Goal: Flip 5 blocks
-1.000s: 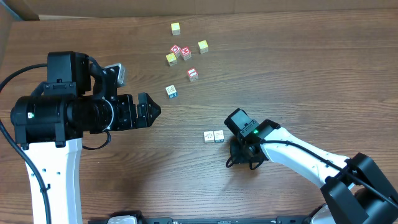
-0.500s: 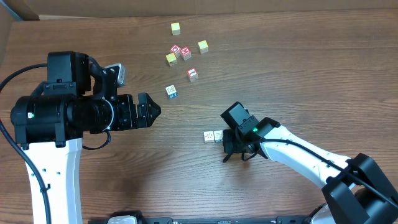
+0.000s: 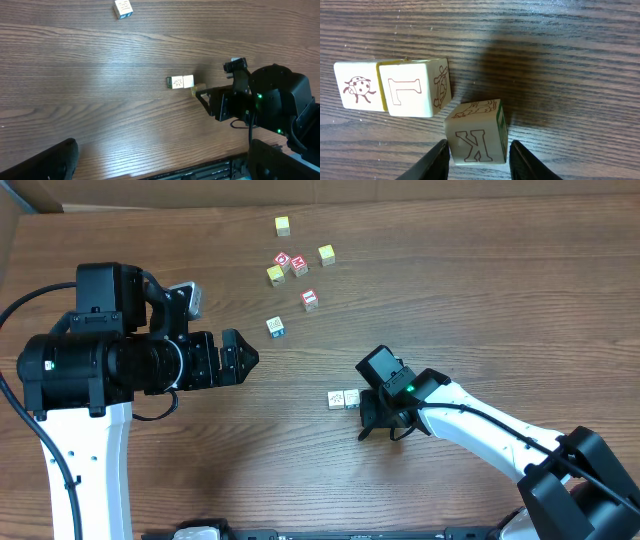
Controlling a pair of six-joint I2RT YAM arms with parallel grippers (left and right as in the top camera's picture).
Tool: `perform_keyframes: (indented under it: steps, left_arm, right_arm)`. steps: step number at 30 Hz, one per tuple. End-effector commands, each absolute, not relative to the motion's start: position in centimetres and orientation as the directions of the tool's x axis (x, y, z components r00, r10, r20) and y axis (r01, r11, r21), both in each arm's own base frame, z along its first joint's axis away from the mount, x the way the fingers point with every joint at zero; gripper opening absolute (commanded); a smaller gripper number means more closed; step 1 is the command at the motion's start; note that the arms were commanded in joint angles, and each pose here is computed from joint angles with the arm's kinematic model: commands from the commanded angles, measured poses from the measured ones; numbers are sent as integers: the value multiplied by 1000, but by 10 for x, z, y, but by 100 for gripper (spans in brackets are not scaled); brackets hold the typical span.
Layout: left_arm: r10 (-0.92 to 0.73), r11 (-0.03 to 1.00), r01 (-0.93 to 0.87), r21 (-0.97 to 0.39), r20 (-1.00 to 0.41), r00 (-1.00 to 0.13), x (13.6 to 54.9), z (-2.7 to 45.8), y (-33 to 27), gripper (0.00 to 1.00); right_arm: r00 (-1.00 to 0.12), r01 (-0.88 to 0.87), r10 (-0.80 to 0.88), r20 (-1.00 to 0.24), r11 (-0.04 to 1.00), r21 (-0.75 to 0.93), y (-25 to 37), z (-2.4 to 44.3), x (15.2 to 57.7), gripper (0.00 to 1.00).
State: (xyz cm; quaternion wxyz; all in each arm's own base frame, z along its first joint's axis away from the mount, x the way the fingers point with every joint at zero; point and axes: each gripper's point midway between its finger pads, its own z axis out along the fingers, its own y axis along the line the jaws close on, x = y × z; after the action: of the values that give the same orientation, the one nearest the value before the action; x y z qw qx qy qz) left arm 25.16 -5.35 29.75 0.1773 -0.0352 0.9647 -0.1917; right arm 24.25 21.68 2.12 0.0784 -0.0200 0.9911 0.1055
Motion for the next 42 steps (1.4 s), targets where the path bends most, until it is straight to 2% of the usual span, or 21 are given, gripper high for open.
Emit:
perform_keyframes:
  steps: [1, 6, 18, 19, 23, 29, 33, 36, 39, 42]
  left_arm:
    - [-139, 924, 3, -381, -345, -928, 255, 303, -52, 100]
    - [-139, 924, 4, -381, -345, -928, 255, 303, -52, 100]
    - [-139, 924, 3, -381, -345, -928, 255, 303, -52, 100]
    - [-139, 924, 3, -381, -345, -928, 255, 303, -52, 100]
    - [-139, 924, 4, -381, -345, -928, 255, 303, -52, 100]
    - [-139, 924, 4, -382, -345, -928, 255, 303, -52, 100]
    - [-139, 924, 3, -381, -345, -928, 255, 303, -52, 100]
    - [-139, 924, 3, -381, -345, -928, 255, 303, -52, 100]
    - [-139, 924, 4, -381, -345, -928, 255, 303, -52, 100]
    - [-139, 924, 3, -381, -345, -928, 255, 303, -52, 100]
  right_arm:
    - [-985, -42, -3, -175, 974, 223, 221, 27, 249, 39]
    - [-981, -45, 1, -193, 972, 231, 222, 24, 252, 34]
    - [-970, -50, 11, -245, 970, 239, 225, 27, 263, 35]
    - [-968, -47, 13, -252, 972, 229, 223, 27, 265, 42]
    - [-966, -45, 14, -258, 974, 224, 222, 27, 266, 46]
    - [-963, -45, 16, -267, 974, 222, 222, 28, 268, 61]
    - [-965, -44, 15, -262, 975, 218, 222, 27, 266, 64]
    - [-967, -42, 14, -255, 976, 213, 220, 26, 265, 63]
    - [-970, -42, 12, -244, 976, 215, 220, 26, 262, 53]
    - [-972, -45, 10, -235, 973, 226, 222, 26, 261, 52]
